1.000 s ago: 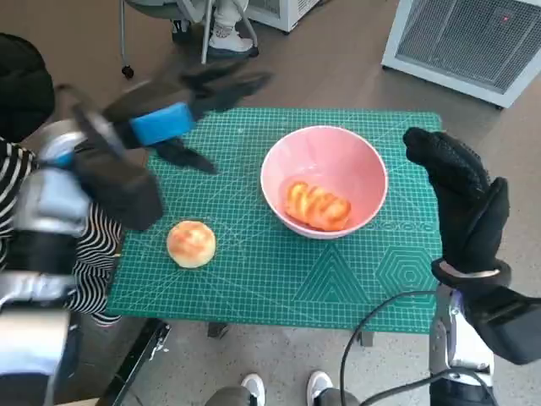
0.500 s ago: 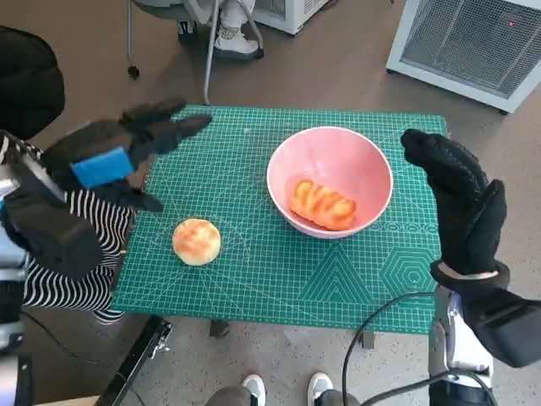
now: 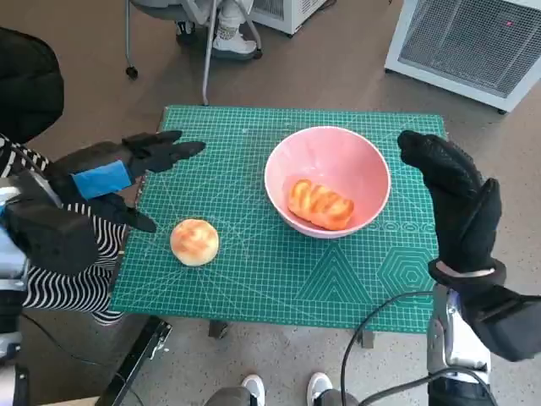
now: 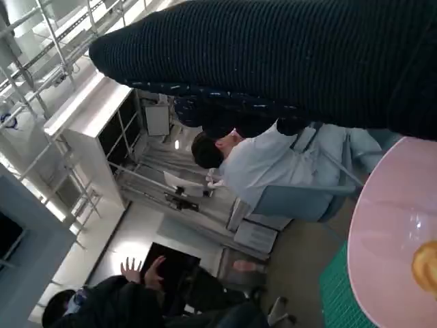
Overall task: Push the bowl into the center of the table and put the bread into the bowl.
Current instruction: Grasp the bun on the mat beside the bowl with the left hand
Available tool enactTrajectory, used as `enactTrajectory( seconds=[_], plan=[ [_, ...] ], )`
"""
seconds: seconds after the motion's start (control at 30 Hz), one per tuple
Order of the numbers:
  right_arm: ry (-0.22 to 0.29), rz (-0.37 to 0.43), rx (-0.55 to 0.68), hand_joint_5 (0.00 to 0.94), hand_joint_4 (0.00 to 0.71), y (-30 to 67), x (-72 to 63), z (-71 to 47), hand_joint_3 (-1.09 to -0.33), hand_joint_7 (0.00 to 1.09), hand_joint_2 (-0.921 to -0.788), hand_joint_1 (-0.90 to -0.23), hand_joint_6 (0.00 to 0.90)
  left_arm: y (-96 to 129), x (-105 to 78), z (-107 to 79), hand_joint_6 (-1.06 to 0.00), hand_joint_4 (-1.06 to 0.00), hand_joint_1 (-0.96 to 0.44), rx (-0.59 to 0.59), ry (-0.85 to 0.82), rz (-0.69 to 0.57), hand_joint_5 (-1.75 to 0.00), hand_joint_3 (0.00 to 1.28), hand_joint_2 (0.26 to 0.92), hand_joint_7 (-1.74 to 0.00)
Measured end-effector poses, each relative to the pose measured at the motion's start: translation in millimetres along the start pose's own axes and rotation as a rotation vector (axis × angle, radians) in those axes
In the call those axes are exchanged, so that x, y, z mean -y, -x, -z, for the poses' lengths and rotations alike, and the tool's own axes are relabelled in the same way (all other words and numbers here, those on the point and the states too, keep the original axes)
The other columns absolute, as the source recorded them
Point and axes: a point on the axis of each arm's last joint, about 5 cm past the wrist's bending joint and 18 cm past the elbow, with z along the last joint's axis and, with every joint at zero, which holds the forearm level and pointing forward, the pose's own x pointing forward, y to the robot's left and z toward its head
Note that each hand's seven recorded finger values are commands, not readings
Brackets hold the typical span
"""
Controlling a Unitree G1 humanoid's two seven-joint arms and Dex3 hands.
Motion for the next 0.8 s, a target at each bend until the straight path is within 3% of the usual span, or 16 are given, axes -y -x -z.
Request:
enactTrajectory(
  seconds=[0.8],
  plan=[
    [-0.004, -0.01, -0.007, 0.0, 0.185, 3.3, 1.8, -1.7, -0.776, 0.53, -0.921, -0.785, 0.061, -32.5, 58.5, 13.1, -0.15, -0.07, -0.1, -0.159, 0.068, 0.207, 0.0, 0.0, 0.726, -0.01]
  ],
)
